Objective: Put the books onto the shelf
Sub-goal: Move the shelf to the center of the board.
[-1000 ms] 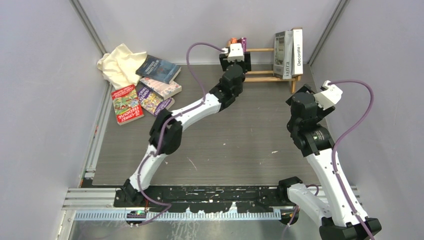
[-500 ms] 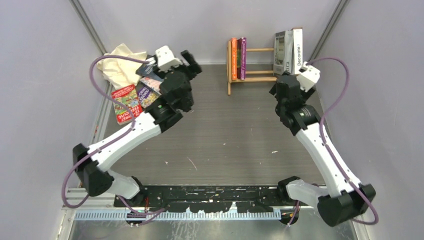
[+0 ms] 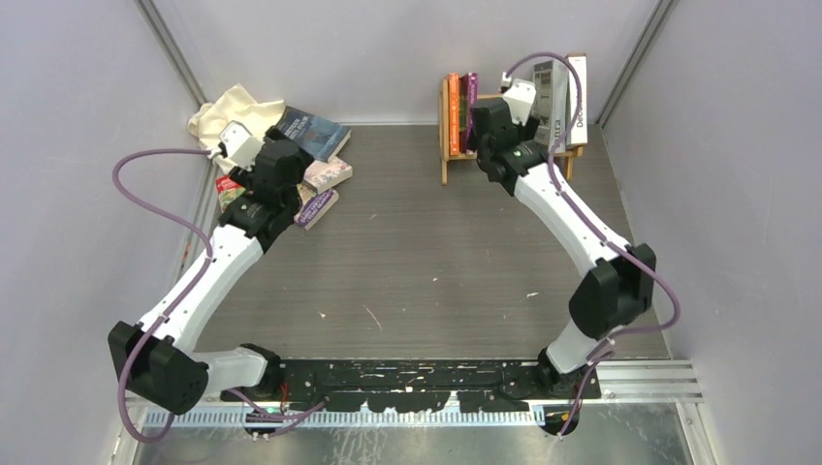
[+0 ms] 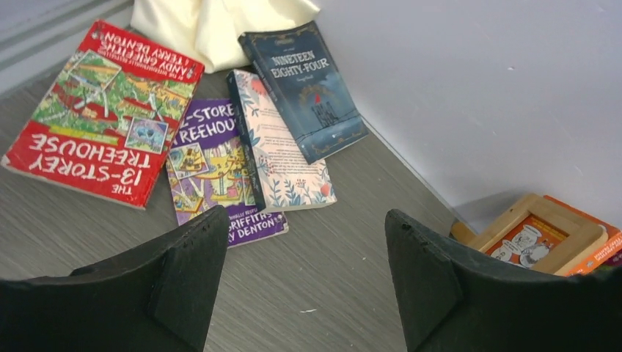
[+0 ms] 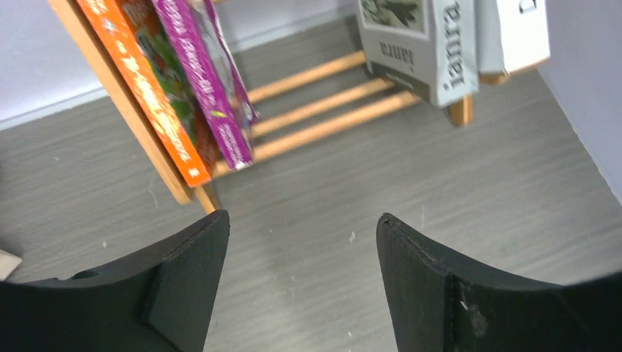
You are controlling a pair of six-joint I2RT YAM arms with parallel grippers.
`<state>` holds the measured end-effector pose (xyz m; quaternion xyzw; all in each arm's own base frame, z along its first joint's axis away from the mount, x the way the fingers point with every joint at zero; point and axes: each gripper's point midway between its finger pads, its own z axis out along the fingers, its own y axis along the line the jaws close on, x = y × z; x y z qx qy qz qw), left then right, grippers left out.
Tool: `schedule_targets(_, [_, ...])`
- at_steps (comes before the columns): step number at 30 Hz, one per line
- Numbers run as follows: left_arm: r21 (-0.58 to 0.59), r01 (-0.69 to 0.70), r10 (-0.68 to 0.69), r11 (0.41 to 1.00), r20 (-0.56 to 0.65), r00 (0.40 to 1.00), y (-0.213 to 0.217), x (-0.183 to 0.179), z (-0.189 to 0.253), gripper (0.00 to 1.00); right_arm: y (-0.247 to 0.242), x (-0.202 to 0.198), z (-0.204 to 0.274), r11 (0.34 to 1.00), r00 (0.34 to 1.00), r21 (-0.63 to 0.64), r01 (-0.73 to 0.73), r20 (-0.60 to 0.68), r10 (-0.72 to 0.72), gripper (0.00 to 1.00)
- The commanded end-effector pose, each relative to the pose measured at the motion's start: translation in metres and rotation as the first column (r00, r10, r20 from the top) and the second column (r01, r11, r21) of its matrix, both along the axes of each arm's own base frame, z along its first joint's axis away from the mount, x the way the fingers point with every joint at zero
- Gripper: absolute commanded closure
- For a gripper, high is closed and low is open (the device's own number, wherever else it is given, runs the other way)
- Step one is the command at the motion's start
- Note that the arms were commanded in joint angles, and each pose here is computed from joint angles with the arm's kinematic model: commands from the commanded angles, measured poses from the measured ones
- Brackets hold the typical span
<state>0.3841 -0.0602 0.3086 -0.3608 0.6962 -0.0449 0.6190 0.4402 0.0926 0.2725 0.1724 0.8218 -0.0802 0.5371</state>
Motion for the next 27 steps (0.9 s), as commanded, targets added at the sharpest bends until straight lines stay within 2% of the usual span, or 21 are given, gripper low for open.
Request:
schedule_targets(1, [-0.133,0.015,-0.024,0.991,-0.065,0.998,0.0,0.01,-0.026,0.22,0.016,0.036,0.034,0.998,0.996,-0.029,-0.047,0.074,0.049,0.22])
schedule_targets(8, [-0.257,-0.043,0.012,0.966,-0.122,0.992,0.015,0.041,-0.058,0.22,0.052,0.093,0.014,0.992,0.992,-0.038,-0.123,0.022,0.124,0.22])
schedule_targets(17, [-0.385,-0.11,0.04,0.916,-0.184,0.982,0.034,0.063,-0.1,0.2,0.063,0.119,0.006,0.982,0.985,-0.081,-0.17,0.019,0.172,0.22])
schedule_targets(20, [-0.407,-0.127,0.052,0.905,-0.19,0.98,0.039,0.066,-0.108,0.2,0.043,0.119,0.019,0.991,0.993,-0.103,-0.084,0.072,0.092,0.21])
schedule_targets(23, [-0.424,-0.142,0.064,0.894,-0.191,0.979,0.045,0.07,-0.115,0.2,0.015,0.12,0.036,0.998,0.99,-0.056,0.003,0.144,0.005,0.24])
schedule_targets(25, [-0.43,-0.153,0.072,0.889,-0.2,0.977,0.048,0.072,-0.12,0.2,-0.005,0.121,0.047,0.997,0.98,-0.028,0.073,0.186,-0.067,0.29])
schedule_targets(27, [-0.438,-0.16,0.076,0.885,-0.204,0.976,0.05,0.074,-0.125,0.2,-0.024,0.124,0.055,0.991,0.966,0.008,0.135,0.222,-0.133,0.38])
